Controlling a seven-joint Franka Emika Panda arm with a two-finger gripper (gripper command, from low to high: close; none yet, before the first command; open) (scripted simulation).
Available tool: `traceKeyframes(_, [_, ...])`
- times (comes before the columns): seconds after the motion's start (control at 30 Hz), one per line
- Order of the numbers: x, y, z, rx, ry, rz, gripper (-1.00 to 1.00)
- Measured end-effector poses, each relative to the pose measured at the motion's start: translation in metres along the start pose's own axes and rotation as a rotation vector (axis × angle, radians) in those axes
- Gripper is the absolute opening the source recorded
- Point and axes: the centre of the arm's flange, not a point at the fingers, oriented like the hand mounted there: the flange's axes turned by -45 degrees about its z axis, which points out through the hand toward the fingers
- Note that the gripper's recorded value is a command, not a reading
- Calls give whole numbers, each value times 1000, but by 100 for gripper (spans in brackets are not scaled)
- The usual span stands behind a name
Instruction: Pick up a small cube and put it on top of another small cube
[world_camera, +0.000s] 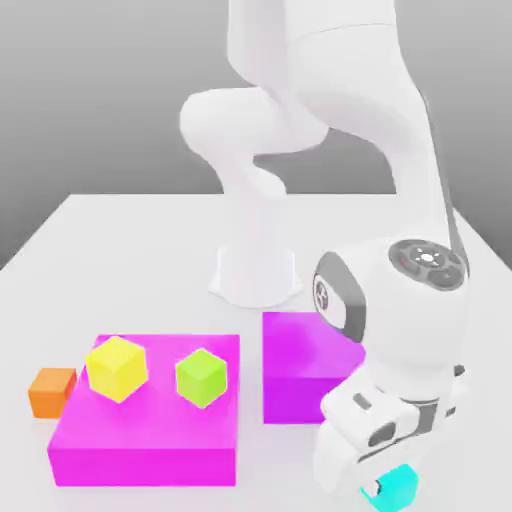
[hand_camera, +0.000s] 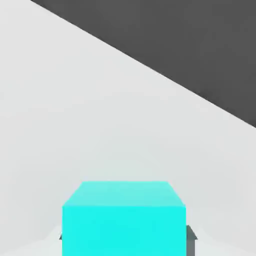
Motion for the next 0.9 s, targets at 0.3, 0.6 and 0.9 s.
traceKeyframes(0.3, [-45, 83, -96, -48, -13, 155, -100])
traceKeyframes(0.6, [-205, 215, -168, -42, -16, 553, -100])
traceKeyframes(0.9, [-270, 234, -120, 2, 1, 688, 100])
